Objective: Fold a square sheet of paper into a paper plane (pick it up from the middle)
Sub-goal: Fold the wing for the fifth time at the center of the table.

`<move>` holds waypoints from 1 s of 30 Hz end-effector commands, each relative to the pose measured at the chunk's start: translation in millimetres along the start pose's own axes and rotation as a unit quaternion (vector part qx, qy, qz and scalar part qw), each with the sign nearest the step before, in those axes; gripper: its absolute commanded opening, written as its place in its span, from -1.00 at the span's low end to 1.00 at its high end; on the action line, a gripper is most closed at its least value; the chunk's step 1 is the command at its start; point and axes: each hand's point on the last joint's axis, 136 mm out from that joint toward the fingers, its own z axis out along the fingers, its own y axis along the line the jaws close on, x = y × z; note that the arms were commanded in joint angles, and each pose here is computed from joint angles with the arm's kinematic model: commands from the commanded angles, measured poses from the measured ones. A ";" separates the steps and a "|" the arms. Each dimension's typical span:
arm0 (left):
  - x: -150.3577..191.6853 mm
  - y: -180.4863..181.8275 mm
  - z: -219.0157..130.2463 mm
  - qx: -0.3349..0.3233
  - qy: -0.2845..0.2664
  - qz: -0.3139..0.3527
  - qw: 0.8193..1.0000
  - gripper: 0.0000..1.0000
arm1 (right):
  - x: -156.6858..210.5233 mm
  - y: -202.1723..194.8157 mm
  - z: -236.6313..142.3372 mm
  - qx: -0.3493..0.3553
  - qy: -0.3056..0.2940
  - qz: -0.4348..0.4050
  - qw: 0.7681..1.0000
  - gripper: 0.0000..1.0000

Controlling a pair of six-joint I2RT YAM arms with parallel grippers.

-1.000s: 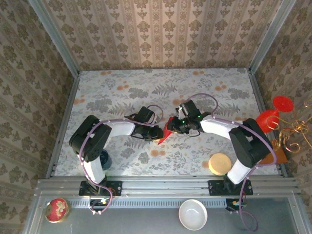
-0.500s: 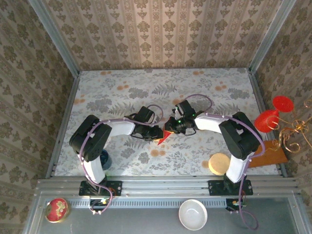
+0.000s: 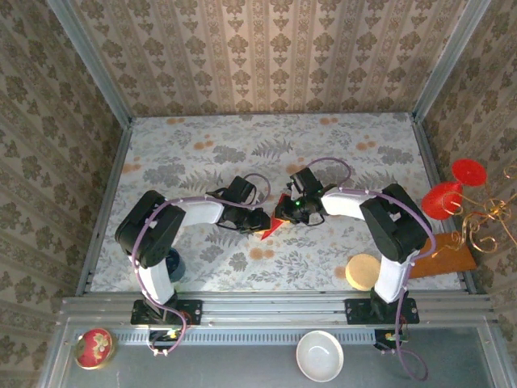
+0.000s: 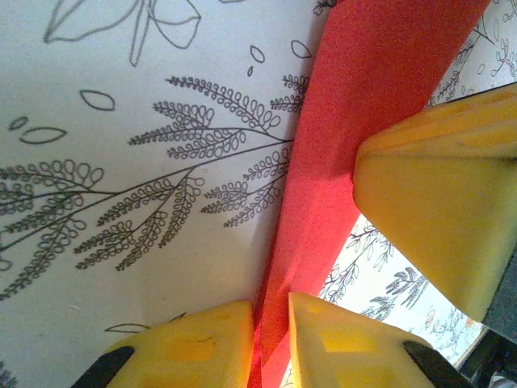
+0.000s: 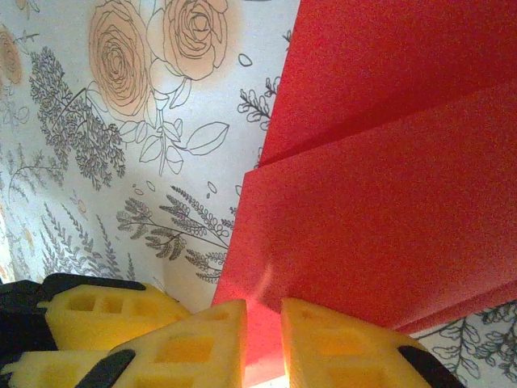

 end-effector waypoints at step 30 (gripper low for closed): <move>16.9 -5.2 -22.6 -0.027 -0.001 0.008 1.000 -0.50 | 3.1 -14.7 5.0 0.027 0.011 0.019 0.999 -0.53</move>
